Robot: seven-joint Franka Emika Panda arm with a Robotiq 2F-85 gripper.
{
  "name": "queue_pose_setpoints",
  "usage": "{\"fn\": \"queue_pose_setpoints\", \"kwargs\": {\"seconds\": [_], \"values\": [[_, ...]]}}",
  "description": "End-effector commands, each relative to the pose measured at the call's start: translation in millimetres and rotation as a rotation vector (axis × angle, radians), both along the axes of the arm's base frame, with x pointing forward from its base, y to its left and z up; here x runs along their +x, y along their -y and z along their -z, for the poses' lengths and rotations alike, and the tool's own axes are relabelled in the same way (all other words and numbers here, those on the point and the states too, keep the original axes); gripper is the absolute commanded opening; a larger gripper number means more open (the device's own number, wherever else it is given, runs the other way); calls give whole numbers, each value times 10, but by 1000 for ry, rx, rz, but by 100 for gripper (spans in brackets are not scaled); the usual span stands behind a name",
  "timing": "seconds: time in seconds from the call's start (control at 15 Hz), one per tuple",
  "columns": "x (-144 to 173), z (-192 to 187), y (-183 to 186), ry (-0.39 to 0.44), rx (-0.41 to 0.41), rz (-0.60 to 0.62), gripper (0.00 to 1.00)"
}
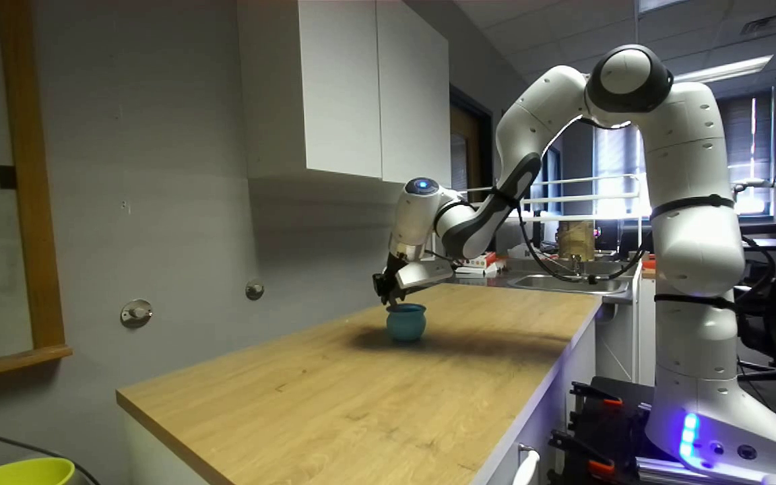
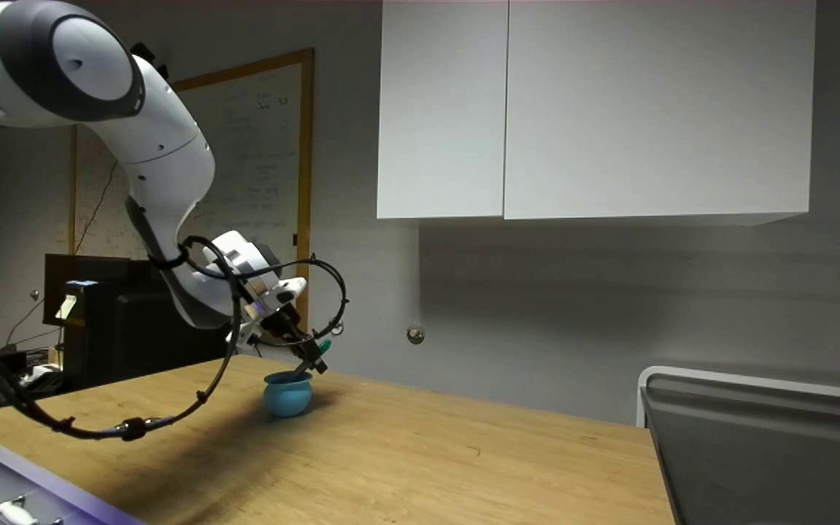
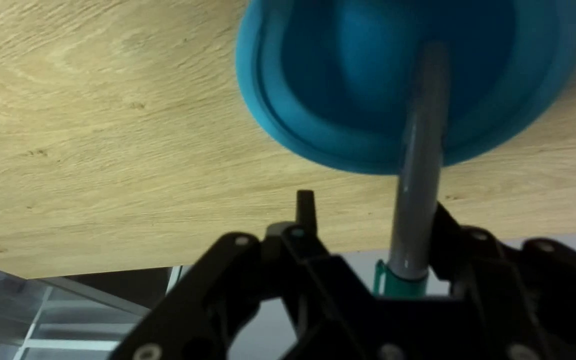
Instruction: Pick the marker and put it in the cup
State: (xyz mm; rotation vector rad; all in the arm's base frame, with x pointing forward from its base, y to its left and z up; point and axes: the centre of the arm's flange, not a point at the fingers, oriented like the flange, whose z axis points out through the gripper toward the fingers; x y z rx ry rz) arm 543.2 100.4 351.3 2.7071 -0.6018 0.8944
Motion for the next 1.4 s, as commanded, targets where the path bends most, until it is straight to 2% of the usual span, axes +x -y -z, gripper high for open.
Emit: {"fn": "queue_pose_setpoints", "kwargs": {"seconds": [0.0,0.13,1.07,1.2,1.33], "values": [[28,33,-56,16,-9,10,87],[26,15,-62,9,-7,10,100],[-140,-306,-360,-90,110,-71,100],[-198,-424,-426,-132,142,-98,100],[-292,-546,-485,-213,197,-144,100]]}}
